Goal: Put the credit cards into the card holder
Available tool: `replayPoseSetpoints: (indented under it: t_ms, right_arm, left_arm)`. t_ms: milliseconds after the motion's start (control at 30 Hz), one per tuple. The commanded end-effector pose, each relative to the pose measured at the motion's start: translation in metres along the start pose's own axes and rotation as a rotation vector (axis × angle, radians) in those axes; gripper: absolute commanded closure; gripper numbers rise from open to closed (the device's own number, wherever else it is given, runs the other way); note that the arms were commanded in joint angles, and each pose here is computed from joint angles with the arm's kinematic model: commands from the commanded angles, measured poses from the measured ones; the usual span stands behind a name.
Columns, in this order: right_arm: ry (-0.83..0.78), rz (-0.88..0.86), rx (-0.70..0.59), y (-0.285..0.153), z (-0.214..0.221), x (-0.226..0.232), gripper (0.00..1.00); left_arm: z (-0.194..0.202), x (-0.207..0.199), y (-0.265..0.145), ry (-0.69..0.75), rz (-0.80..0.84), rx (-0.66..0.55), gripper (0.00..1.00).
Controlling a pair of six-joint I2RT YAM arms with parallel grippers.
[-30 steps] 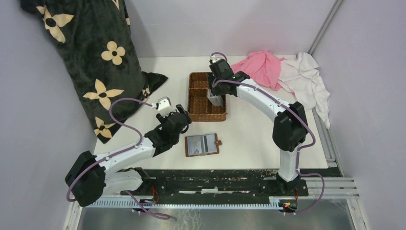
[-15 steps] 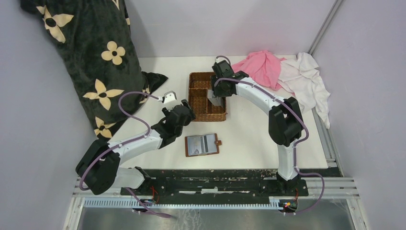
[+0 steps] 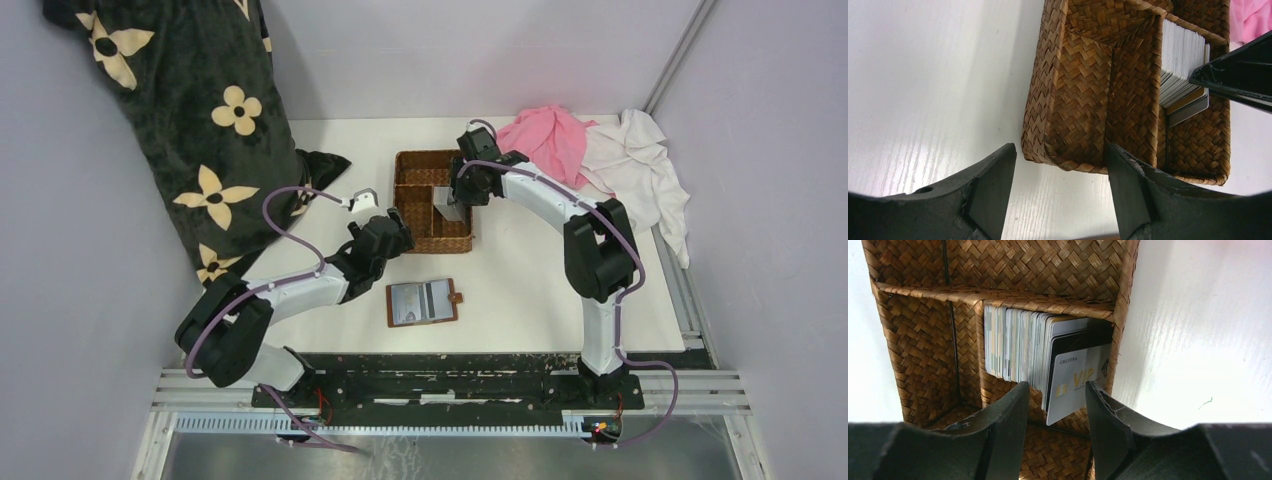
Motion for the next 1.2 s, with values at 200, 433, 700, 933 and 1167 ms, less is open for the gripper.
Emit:
replayPoseSetpoints:
  t_ms: [200, 433, 700, 933, 1167]
  right_arm:
    - [0.119, -0.132, 0.029, 0.006, -0.001, 0.012, 0.53]
    - [0.122, -0.181, 0.033, -0.002, -0.002, 0.02, 0.64]
    - [0.114, -0.205, 0.01, -0.019, -0.006, 0.027, 0.7]
    - [0.097, -0.217, -0.007, -0.032, -0.007, 0.035, 0.72]
    - [0.081, -0.216, -0.013, -0.039, -0.007, 0.04, 0.78]
  left_arm:
    - [-0.019, -0.018, 0.01, 0.011, 0.073, -0.052, 0.28]
    - [-0.009, -0.022, 0.013, 0.013, 0.113, -0.04, 0.32]
    - [-0.009, -0.024, 0.013, 0.009, 0.132, -0.041, 0.33]
    - [-0.011, -0.025, 0.012, 0.008, 0.137, -0.045, 0.34]
    - [-0.012, -0.026, 0.01, 0.008, 0.145, -0.046, 0.34]
Point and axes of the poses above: each gripper's point midway between its finger pads, its own y axis out along the fingers, its own x axis along the line the jaws close on, z = x × y, the point moved 4 cm from there along -y, back along the fingers, and after that the axes turned 14 degrees about y, right-handed, at the moved point
